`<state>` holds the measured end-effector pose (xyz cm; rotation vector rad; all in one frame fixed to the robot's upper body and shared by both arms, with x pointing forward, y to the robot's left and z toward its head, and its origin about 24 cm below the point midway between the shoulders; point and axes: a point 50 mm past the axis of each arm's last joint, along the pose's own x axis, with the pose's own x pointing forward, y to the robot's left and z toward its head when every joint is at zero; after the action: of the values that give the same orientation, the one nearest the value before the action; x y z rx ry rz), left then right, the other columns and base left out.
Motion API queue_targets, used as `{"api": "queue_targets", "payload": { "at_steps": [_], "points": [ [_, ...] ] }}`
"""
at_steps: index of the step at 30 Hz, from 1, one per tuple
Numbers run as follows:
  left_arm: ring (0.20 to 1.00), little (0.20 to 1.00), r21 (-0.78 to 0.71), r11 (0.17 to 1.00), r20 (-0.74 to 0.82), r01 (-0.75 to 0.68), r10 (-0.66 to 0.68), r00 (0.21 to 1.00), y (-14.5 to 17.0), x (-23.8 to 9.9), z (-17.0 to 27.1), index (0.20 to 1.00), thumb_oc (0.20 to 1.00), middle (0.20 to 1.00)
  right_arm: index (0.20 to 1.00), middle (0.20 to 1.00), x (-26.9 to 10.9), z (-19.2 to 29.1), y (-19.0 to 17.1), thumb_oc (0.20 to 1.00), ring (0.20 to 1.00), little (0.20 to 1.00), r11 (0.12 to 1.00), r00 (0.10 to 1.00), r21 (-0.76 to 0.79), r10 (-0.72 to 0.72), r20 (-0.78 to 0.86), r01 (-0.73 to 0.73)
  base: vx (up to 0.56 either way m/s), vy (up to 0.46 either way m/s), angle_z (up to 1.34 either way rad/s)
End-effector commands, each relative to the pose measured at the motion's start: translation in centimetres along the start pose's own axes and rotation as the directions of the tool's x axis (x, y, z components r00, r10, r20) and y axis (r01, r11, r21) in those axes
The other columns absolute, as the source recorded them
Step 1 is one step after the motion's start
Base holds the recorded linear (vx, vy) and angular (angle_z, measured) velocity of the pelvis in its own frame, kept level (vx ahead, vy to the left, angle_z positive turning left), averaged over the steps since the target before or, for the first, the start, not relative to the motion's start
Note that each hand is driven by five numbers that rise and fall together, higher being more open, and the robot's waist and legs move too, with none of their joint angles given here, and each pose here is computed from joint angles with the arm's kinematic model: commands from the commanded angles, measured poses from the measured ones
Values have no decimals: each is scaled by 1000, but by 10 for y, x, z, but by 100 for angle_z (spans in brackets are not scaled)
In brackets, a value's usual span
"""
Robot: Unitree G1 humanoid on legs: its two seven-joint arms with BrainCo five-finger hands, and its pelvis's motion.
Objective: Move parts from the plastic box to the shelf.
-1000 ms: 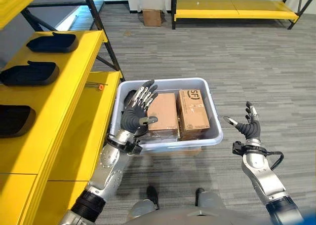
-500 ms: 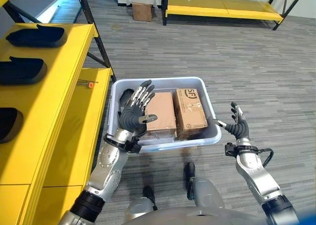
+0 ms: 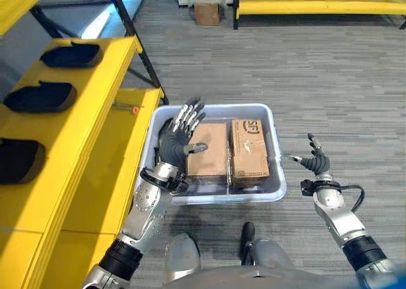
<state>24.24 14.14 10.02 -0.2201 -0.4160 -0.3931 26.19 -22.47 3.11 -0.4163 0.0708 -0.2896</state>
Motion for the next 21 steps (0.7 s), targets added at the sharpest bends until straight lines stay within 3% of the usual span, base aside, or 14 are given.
{"api": "queue_targets", "payload": {
  "at_steps": [1,7,15,19,21],
  "points": [
    [1000,1000,51,996,52,-69,66,996,6,2,11,1000,1000,1000,1000,1000,-1,25,-10,1000,1000,1000,999,990,32,-33,137,29,47,354,-58],
    [1000,1000,104,987,57,-119,114,992,7,8,11,1000,1000,1000,1000,1000,-3,32,-12,1000,1000,1000,996,985,75,-54,161,43,-24,157,0],
    [1000,1000,251,938,50,-239,234,971,12,24,12,1000,1000,1000,1000,1000,9,59,-10,1000,1000,1000,989,963,129,-104,247,73,-132,-17,22],
    [1000,1000,288,943,89,-164,144,986,4,30,18,1000,1000,1000,1000,1000,11,70,-13,1000,1000,1000,986,949,144,-127,289,88,-76,-43,1],
    [1000,1000,297,933,52,-201,194,980,4,34,13,1000,1000,1000,1000,1000,14,77,-14,1000,1000,1000,985,937,145,-134,324,90,-78,-37,-2]
  ]
}}
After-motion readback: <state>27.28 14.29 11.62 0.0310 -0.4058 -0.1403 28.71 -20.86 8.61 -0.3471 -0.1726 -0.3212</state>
